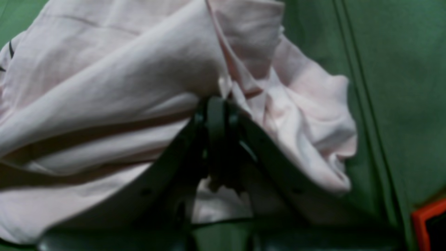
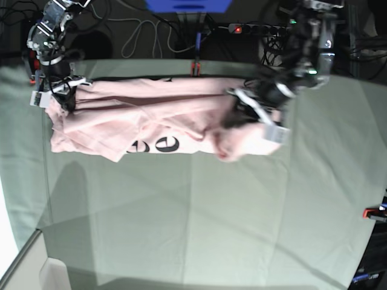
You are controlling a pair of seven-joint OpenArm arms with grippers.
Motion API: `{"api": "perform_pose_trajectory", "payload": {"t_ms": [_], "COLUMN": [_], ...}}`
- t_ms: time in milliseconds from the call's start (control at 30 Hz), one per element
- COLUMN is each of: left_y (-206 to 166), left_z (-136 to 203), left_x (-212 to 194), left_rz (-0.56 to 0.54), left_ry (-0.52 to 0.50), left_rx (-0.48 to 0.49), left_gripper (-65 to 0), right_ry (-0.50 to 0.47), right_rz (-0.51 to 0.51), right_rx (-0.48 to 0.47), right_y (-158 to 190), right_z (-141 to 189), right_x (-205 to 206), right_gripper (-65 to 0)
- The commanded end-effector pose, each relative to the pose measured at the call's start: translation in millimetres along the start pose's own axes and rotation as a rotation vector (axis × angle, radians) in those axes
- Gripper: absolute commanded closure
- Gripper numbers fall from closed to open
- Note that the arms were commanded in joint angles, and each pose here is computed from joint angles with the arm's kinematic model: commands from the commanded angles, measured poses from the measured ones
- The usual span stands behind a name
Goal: Layout the t-shirt on the table in an organized manner, then fold the t-shirt properly
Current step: 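Release the left gripper and move it to the strip's middle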
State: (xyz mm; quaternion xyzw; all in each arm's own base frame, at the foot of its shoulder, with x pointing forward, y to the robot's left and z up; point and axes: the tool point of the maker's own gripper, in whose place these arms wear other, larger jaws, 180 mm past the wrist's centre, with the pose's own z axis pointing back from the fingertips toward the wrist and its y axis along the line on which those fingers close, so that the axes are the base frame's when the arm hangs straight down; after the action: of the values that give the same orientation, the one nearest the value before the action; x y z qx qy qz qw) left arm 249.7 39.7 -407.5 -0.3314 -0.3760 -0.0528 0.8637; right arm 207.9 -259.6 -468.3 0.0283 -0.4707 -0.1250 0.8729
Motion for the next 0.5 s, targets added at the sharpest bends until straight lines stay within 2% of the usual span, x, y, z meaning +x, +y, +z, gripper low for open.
{"api": "perform_pose_trajectory", "payload": {"t_ms": [0, 100, 200, 467], "left_y": [-13, -32, -40, -57], "left_z": [-8, -28, -39, -60], "left_x": [16, 6, -6, -3], "left_rz": [-0.036, -0.096, -0.133, -0.172], "left_ry": [-0.038, 0.007, 0.039, 0.039], "left_rx": [-0.036, -0.063, -0.047, -0.049], "left_gripper": [0.0, 0.0, 0.0, 0.0], "right_ry": [-0.038, -0.040, -0.040, -0.040], "right_rz": [0.011, 0.011, 0.012, 0.014], "right_rx": [-0.010, -0.010, -0.010, -0.011], "right_y": [-5, -5, -5, -6], "right_z": [1, 0, 0, 0], "right_x": [13, 13, 14, 14], "right_gripper": [0.0, 0.0, 0.0, 0.0]}}
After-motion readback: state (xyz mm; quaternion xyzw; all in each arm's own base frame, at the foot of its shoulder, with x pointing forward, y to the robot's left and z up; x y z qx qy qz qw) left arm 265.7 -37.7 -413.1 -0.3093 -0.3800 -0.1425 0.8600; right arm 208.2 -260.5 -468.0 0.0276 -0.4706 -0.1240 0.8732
